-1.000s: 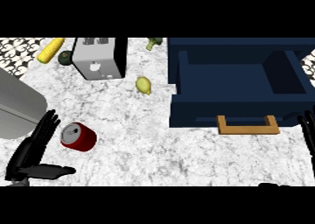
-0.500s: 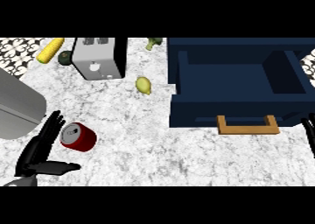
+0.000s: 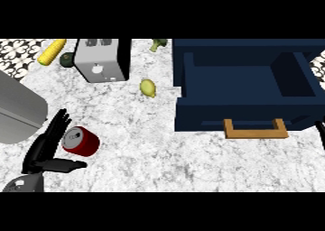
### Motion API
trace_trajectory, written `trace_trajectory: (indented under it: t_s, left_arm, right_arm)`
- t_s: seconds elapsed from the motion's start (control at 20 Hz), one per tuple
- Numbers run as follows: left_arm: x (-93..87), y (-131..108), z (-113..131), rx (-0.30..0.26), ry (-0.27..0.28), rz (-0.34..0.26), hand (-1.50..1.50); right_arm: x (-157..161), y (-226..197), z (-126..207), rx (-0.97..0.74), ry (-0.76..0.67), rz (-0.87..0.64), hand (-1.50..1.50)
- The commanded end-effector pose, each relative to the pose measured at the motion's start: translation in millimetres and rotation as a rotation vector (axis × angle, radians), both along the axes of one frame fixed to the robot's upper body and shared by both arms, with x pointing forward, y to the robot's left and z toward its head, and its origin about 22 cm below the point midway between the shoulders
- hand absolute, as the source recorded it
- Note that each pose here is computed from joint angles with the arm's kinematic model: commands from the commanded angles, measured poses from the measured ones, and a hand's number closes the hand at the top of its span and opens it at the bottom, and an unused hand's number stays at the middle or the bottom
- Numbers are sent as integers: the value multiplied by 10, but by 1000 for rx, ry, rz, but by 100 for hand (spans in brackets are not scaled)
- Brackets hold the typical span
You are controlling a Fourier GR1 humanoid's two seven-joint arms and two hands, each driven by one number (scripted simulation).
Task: Pick up the can, place it into the drawer and close the drawer
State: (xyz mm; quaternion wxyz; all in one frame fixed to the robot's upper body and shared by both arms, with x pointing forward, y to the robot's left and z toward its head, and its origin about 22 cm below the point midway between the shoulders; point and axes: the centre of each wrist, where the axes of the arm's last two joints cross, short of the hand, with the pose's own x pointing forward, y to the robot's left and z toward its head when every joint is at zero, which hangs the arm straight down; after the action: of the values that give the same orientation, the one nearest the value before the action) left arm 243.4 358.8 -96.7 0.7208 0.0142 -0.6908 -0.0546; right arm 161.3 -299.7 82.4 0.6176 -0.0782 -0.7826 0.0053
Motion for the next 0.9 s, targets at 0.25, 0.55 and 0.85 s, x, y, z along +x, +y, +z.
trace_trajectory:
  t_s: [0.25, 0.55, 0.85]
  left_arm:
    - [268, -214, 57, -34, -2, -12, -150]
    - [193, -297, -187, -10, -4, -42, -150]
    - [287, -463, -224, -54, -12, -70, -150]
  right_arm:
    - [-173, 43, 4, -6, -6, -7, -150]
    - [-71, -11, 185, 6, -13, -2, -150]
    - [-47, -4, 233, 2, -5, 9, -150]
